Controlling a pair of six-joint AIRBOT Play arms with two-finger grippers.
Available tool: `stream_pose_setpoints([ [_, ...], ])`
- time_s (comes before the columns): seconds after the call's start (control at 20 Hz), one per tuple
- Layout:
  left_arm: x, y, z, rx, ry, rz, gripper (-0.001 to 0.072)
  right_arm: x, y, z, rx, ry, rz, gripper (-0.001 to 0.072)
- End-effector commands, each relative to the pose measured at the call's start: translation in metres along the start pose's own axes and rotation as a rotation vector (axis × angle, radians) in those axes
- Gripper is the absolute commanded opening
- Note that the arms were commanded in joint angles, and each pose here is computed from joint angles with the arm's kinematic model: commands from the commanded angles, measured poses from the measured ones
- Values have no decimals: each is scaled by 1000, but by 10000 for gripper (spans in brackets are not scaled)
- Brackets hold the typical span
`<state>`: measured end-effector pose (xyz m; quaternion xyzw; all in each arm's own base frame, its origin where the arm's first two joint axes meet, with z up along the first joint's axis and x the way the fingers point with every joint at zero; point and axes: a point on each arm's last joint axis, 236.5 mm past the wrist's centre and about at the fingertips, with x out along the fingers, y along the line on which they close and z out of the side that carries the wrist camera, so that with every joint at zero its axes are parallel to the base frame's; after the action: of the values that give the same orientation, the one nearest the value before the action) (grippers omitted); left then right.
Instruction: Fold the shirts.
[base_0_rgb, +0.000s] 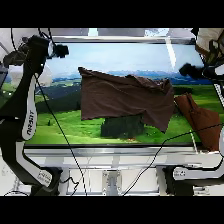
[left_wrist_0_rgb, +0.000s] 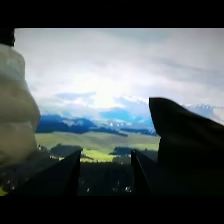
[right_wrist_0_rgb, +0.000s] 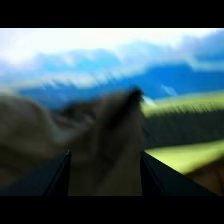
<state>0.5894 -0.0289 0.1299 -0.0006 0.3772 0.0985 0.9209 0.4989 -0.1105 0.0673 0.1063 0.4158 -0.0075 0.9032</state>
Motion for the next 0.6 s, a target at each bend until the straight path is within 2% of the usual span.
stream_pose_setpoints([
  [0.0, -18, 23, -56, 4, 191, 61, 341, -24, -59, -90, 2, 341, -113, 470],
  [0.25, -64, 37, -132, 0, 367, 47, 342, -9, -45, -150, 227, 347, 142, 483],
  [0.4, -80, 20, -174, -42, 454, -50, 342, 7, -37, -195, 239, 390, 183, 483],
  [0.55, -95, 10, -176, -41, 447, -87, 342, 25, -36, -197, 271, 312, 190, 482],
])
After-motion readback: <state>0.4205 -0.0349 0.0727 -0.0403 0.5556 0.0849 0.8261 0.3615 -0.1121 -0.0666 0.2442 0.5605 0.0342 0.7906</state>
